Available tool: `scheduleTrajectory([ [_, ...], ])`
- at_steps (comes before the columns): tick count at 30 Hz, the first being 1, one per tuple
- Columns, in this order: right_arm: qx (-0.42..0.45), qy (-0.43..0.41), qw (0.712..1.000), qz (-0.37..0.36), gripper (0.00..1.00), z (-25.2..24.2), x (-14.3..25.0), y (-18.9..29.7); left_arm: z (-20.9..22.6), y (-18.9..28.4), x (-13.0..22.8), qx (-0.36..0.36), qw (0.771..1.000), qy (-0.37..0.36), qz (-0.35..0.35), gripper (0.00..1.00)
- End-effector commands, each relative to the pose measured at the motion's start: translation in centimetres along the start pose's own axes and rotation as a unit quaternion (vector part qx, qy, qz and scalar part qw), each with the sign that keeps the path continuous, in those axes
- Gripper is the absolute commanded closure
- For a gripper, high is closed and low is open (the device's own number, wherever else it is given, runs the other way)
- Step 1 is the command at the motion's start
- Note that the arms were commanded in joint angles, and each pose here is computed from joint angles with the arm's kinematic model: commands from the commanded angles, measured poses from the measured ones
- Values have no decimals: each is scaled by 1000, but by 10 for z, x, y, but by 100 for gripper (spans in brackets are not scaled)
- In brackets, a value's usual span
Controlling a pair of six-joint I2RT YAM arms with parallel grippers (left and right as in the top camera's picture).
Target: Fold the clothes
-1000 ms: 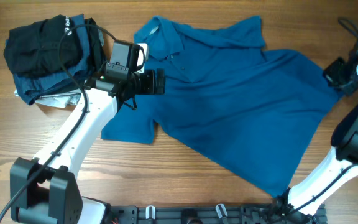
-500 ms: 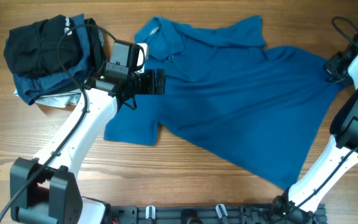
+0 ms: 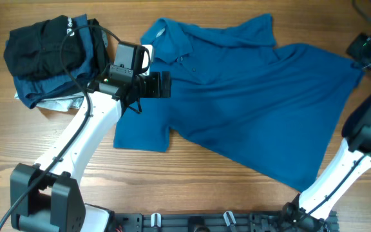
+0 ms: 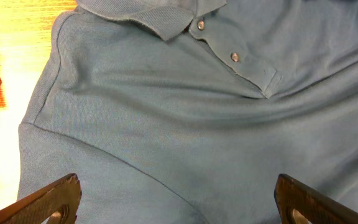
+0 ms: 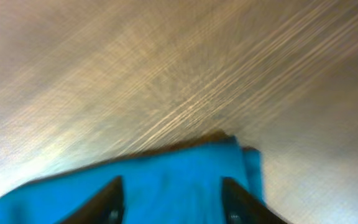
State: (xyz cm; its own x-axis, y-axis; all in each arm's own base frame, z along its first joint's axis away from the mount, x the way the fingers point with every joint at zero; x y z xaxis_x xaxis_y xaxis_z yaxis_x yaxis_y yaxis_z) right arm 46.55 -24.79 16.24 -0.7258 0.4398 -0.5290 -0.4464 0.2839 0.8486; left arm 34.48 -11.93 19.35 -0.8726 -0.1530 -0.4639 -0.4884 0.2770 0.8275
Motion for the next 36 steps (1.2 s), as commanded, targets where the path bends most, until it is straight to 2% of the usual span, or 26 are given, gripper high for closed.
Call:
scheduleTrajectory([
  [1, -23, -42, 997, -61, 43, -1, -28, 110, -1, -4, -1, 8, 1000, -1, -3, 0],
  [2, -41, -47, 997, -41, 44, 1, -19, 129, -1, -4, -1, 8, 1000, -2, -4, 0],
  [3, -69, -46, 996, -16, 49, 6, -9, 146, -1, -4, -1, 8, 1000, -2, -3, 0],
  [4, -87, -46, 995, 0, 59, 9, -2, 155, -1, -4, -1, 8, 1000, -2, -3, 0],
  [6, -136, -50, 987, 66, 87, 17, 23, 178, -1, -4, -1, 8, 1000, -2, -4, 0],
  [7, -138, -51, 984, 101, 95, 19, 35, 183, -1, -4, -1, 8, 1000, -2, -4, 0],
  [11, -113, -53, 965, 231, 95, 18, 81, 182, 0, -4, -2, 4, 1000, -2, -7, 0],
  [14, -68, -64, 953, 290, 96, 9, 109, 173, 5, -4, -4, -27, 999, -1, -21, 0],
  [17, -52, -80, 943, 320, 96, 1, 137, 167, 5, -4, -4, -27, 999, -1, -22, 0],
  [25, -28, -167, 937, 307, 94, -15, 229, 150, 16, -2, -9, -35, 999, 11, -26, 0],
  [30, -5, -165, 932, 322, 93, -22, 262, 142, 16, -2, -9, -35, 999, 12, -26, 0],
  [32, -6, -167, 929, 330, 96, -21, 277, 133, 16, -2, -9, -35, 999, 11, -26, 0],
  [36, 2, -181, 931, 316, 96, -22, 305, 108, 16, -2, -8, -36, 999, 11, -24, 0],
])
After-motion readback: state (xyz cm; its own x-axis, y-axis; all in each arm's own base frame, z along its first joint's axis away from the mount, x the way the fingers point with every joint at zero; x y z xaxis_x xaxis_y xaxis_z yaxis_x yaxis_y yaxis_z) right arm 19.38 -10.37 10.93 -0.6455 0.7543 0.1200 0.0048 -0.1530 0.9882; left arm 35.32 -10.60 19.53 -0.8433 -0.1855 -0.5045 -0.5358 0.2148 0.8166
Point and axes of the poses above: each gripper's point midway between its finger pads, its own y axis back along the fingers, its own z axis along the line the jaws close on, x = y × z, the point moved 8 cm from there along y, back along the fingers, and after that the axes turned 9 degrees about y, right-handed, at the moved point
